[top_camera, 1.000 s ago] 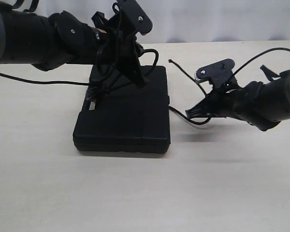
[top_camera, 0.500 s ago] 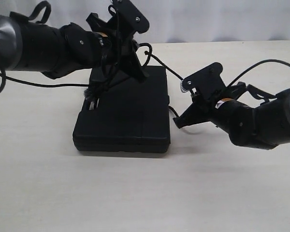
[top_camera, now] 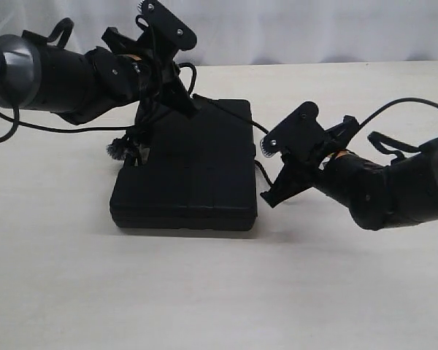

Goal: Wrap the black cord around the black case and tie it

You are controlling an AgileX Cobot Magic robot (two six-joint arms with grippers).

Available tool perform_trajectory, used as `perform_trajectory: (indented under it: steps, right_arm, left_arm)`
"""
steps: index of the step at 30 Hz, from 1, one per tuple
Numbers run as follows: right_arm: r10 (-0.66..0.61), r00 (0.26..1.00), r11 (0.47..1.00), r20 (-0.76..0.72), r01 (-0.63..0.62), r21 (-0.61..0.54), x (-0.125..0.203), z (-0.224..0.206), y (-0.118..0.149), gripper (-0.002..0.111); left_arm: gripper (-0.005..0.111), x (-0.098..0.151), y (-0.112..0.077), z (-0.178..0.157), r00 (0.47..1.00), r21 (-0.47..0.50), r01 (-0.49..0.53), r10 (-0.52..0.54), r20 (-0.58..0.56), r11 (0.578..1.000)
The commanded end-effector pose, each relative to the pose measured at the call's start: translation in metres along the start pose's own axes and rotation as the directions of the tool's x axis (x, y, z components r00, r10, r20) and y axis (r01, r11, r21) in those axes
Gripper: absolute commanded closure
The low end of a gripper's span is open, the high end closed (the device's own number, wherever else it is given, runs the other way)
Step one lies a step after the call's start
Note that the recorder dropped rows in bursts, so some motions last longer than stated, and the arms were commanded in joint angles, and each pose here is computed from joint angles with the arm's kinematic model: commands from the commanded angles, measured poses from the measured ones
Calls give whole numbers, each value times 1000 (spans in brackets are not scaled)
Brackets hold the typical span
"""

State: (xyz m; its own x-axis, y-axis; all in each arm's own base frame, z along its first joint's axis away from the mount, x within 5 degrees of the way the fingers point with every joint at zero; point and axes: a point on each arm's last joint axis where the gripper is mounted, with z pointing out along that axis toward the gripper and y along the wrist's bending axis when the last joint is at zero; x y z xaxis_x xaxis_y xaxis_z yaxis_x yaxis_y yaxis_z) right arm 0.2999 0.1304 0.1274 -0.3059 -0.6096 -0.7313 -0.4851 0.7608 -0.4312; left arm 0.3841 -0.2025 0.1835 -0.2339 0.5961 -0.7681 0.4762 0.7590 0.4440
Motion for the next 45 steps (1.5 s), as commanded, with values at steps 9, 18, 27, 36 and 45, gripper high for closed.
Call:
perform_trajectory:
  steps: [9,18,27,36,45]
  right_arm:
    - [3,993,997,117,7,-81,-12,-8,6,104]
    - [-6,996,1000,85,6,10,-14,-20,-7,104]
    - [-18,997,999,70,21,-48,-9,-24,-1,104]
    - [-10,992,995,129,23,-98,-15,-26,3,104]
    - [11,986,997,168,2,-74,-24,-43,-4,104]
  left_arm:
    - [107,1,-1,1,1000,19,-1,1,-6,1000]
    - [107,0,2,2,1000,-13,-4,4,6,1000]
    - [107,5,1,7,1000,-40,-10,10,1,999]
    - [107,7,-1,9,1000,-39,-14,14,-4,999]
    - [107,9,-1,10,1000,-38,-15,14,-8,999]
